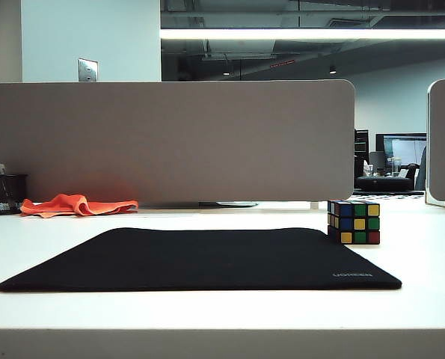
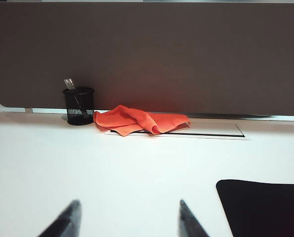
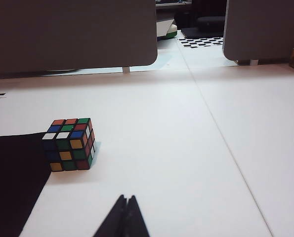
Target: Pick up the cube on the right side of the mouse pad, then place it in the center of the mouse pad.
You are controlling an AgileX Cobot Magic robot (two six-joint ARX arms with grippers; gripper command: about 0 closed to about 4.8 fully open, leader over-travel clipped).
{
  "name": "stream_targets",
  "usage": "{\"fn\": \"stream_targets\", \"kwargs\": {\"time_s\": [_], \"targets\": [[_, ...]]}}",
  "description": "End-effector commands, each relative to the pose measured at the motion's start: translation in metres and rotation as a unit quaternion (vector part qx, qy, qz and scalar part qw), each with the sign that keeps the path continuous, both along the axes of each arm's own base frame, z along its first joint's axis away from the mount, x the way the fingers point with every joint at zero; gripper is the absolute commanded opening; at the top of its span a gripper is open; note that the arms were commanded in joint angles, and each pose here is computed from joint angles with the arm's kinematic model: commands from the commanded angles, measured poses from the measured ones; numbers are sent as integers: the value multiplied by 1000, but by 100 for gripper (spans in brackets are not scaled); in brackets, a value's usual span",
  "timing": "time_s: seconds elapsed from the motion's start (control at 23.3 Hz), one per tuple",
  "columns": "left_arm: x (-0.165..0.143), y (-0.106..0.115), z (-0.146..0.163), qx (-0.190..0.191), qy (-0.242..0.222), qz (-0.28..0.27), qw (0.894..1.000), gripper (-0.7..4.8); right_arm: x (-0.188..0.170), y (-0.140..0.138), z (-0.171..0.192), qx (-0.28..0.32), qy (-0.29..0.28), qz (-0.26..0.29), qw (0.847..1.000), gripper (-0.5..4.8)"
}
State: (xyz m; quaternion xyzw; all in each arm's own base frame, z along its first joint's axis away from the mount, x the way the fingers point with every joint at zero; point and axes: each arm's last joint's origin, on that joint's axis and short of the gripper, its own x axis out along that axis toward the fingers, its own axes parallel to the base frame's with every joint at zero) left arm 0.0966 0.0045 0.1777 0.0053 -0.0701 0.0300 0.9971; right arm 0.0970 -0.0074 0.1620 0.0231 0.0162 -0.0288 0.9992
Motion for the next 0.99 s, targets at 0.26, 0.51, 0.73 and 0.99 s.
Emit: {"fn": "stream_targets", "kwargs": {"time_s": [0.26,0.51,0.73,0.99], "targets": [[0,0,1,1,1,-1,1000,246,0,0,0,-1,-9,-1,1000,0],[0,0,1,-9,1,-1,1000,246,0,0,4,-2,-26,2,1000,-1],[0,-1,0,-11,6,-26,1000,246,0,0,4,-2,-30,0,1000,-1],[0,-1,0,-11,4,-26,1000,191,0,0,4,-2,-30,2,1000,-1]]}}
